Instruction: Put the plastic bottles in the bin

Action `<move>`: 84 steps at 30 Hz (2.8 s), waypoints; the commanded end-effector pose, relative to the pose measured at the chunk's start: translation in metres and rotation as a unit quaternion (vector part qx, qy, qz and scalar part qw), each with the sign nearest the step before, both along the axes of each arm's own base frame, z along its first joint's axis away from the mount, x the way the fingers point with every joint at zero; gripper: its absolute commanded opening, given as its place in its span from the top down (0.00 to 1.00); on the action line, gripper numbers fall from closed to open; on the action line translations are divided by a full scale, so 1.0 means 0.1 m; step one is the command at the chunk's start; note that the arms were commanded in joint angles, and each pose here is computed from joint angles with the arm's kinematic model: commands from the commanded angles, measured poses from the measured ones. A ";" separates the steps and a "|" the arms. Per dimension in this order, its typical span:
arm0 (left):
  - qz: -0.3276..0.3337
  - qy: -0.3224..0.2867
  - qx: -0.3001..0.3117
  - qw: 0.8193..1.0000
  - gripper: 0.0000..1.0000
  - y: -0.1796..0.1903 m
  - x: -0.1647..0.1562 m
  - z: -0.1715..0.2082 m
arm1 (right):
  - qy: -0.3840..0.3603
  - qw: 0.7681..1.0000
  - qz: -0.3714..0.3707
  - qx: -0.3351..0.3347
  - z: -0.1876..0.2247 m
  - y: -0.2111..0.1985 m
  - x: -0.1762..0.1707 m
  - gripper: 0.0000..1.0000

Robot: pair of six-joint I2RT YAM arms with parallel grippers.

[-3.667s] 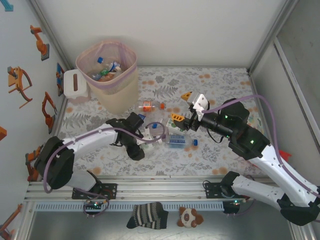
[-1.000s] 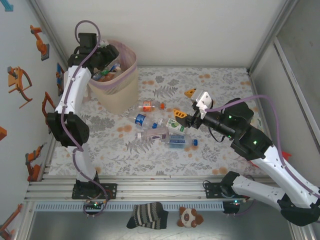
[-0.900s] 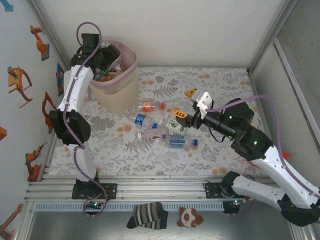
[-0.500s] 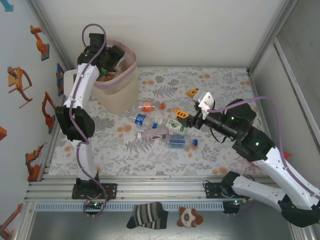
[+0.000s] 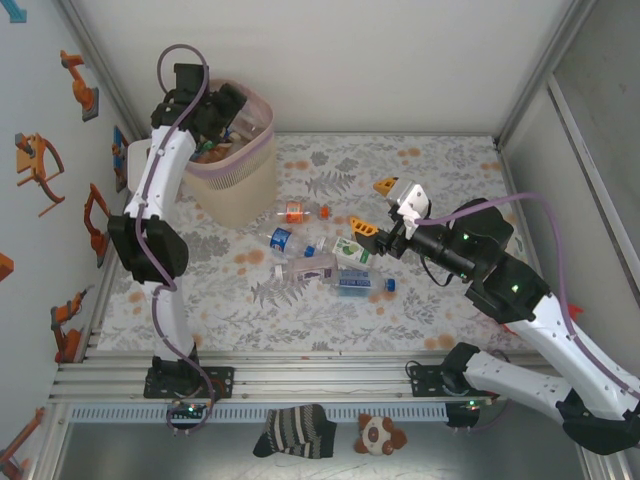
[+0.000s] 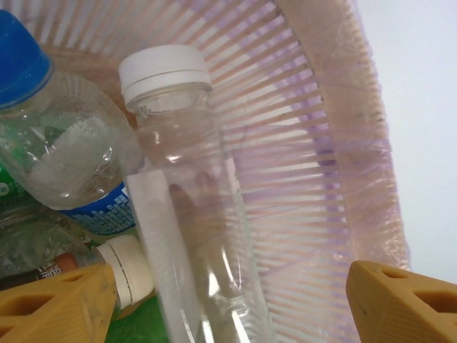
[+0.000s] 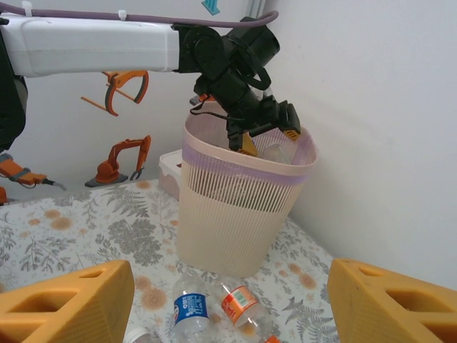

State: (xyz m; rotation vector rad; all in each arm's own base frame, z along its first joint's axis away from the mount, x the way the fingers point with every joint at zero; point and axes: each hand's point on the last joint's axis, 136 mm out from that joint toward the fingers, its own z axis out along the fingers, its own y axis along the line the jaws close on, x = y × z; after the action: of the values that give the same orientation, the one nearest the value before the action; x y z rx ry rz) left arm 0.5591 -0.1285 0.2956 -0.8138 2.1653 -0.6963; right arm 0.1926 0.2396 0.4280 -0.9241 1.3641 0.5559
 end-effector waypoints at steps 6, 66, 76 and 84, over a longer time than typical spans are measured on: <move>0.005 -0.063 0.010 0.998 0.32 0.12 -0.14 0.55 | -0.019 1.000 -0.005 0.022 0.21 -0.09 -0.06 0.29; -0.472 -0.292 0.194 0.809 0.48 -1.00 -1.85 0.82 | -0.025 0.999 -0.013 0.031 0.41 -0.12 -0.05 0.30; -0.644 -0.318 0.247 0.650 0.35 -1.14 -2.68 0.18 | -0.030 0.999 -0.013 0.032 0.46 -0.12 -0.05 0.31; -0.722 -0.311 0.289 0.546 0.36 -1.21 -3.01 -0.40 | -0.030 0.999 -0.015 0.028 0.45 -0.12 -0.05 0.31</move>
State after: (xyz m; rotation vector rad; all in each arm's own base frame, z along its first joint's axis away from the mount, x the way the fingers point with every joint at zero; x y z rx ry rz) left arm 0.2800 -0.2474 0.2724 1.4119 1.7916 -0.7027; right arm 0.1884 0.2334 0.4573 -0.8986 1.3282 0.5545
